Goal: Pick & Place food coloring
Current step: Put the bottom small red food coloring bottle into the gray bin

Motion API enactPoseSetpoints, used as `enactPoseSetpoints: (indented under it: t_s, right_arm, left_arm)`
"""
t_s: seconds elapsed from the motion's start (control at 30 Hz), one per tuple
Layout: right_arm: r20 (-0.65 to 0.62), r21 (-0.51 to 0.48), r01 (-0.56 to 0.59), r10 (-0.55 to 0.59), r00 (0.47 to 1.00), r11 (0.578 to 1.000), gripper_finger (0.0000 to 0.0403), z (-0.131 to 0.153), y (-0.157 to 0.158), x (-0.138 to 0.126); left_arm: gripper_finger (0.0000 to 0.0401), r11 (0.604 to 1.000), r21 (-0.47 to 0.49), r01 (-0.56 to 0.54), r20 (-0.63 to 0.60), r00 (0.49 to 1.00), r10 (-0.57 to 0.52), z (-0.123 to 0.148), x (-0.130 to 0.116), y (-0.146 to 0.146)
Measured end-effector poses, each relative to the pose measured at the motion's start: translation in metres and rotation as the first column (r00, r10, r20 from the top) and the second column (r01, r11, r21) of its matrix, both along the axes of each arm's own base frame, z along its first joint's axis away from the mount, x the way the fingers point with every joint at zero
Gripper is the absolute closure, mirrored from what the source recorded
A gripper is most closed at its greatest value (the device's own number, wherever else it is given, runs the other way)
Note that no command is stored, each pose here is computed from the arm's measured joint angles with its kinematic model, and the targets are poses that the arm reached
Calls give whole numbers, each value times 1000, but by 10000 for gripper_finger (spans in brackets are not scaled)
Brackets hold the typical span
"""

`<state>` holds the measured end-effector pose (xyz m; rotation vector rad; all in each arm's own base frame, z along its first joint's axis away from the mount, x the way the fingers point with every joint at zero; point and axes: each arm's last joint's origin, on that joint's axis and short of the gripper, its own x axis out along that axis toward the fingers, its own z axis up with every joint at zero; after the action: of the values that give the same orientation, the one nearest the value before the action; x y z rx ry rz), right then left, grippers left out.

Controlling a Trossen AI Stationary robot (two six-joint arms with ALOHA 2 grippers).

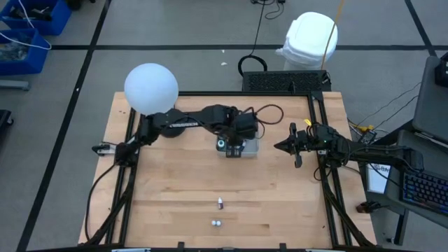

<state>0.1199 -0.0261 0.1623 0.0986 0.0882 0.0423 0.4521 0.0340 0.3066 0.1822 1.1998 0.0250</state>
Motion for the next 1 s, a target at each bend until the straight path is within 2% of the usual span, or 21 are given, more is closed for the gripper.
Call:
enactPoseSetpoints:
  t_s: [0.07, 0.17, 0.3, 0.5, 0.8, 1.0]
  right_arm:
    - [-1, 0, 0, 0, 1000, 1000, 403, 0, 0, 0]
    - [-3, 0, 0, 0, 1000, 1000, 403, 0, 0, 0]
    - [0, -3, 0, 0, 1000, 1000, 403, 0, 0, 0]
    - [-2, -2, 0, 0, 1000, 1000, 403, 0, 0, 0]
    - [2, -15, 1, -1, 1000, 1000, 403, 0, 0, 1]
    - [45, -52, 2, 1, 999, 999, 403, 4, 0, 1]
  left_arm:
    - [320, 1000, -7, 9, -28, 1000, -10, -6, 0, 3]
    - [320, 1000, 3, -11, -6, 1000, 11, -7, 3, 10]
    - [320, 1000, 25, 7, 83, 996, -9, -3, 11, 12]
    - [320, 996, 68, 55, 136, 989, -64, -7, 21, 12]
    - [320, 990, 116, 78, 82, 993, -88, -39, 37, 13]
    - [320, 990, 114, 87, 69, 993, -95, -43, 38, 15]
